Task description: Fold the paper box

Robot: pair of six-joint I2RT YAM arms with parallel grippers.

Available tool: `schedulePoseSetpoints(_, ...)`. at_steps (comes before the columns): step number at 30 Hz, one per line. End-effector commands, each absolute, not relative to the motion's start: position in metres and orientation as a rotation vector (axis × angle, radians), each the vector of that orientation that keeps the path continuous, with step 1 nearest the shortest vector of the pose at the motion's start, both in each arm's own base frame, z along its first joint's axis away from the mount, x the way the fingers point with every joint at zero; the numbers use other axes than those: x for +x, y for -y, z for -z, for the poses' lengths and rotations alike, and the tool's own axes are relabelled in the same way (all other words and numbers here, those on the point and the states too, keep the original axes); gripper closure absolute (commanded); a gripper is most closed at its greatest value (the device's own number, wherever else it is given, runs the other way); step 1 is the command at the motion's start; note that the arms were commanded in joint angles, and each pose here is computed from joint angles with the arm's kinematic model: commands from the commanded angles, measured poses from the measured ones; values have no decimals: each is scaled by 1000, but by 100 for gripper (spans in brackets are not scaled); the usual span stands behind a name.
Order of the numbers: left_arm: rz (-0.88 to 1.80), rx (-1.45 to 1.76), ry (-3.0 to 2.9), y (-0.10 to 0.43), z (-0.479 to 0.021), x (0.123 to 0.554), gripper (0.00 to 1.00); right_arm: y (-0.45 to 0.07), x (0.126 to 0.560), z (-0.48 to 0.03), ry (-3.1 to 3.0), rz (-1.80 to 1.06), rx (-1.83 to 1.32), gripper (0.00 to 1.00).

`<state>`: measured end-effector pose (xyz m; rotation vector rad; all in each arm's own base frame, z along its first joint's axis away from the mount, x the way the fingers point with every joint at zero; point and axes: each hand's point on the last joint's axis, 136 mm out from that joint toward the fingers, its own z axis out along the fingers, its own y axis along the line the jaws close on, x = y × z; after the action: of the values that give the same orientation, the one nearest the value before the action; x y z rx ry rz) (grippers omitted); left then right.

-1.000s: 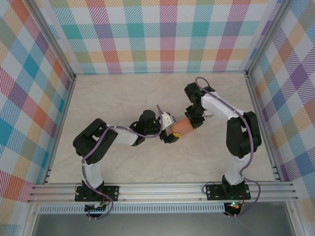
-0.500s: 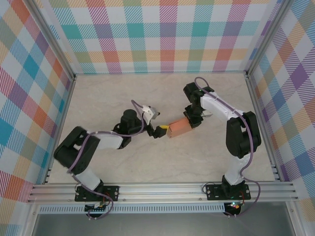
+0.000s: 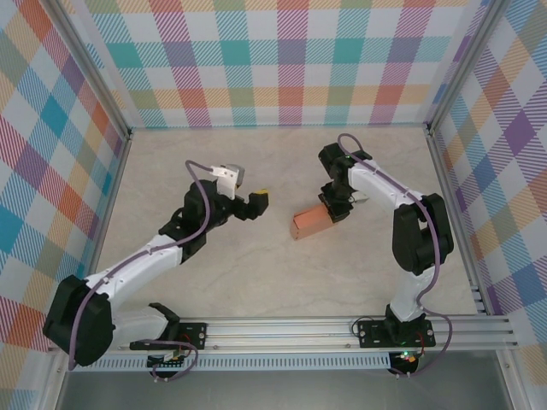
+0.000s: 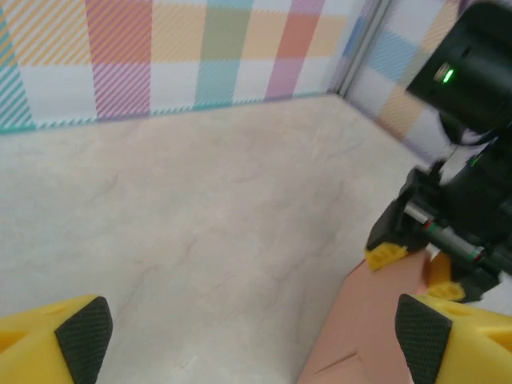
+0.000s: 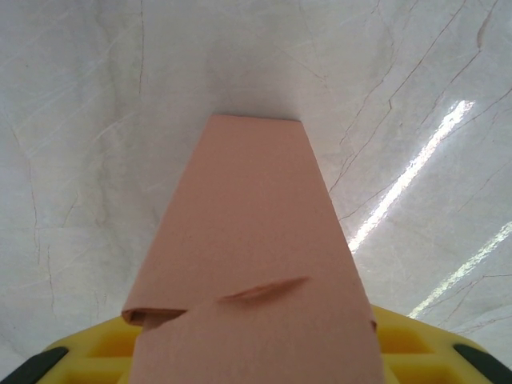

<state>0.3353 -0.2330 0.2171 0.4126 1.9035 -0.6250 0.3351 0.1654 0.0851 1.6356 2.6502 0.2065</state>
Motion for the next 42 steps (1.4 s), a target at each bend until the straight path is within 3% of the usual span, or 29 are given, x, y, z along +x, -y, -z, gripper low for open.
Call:
schedulePoseSetpoints(1, 573, 478, -2016, 242, -175, 332, 3, -165, 320, -52, -2734, -85, 1655, 68)
schedulePoseSetpoints(7, 609, 866, -1914, 283, -135, 312, 0, -165, 318, -48, -2744, -80, 1657, 68)
schedulePoseSetpoints(18, 778, 835, -1758, 320, -145, 330, 0, -169, 318, -44, -2766, -97, 1660, 68)
schedulePoseSetpoints(42, 811, 918, -1741, 327, -141, 330, 5, -171, 317, -40, -2796, -102, 1637, 68)
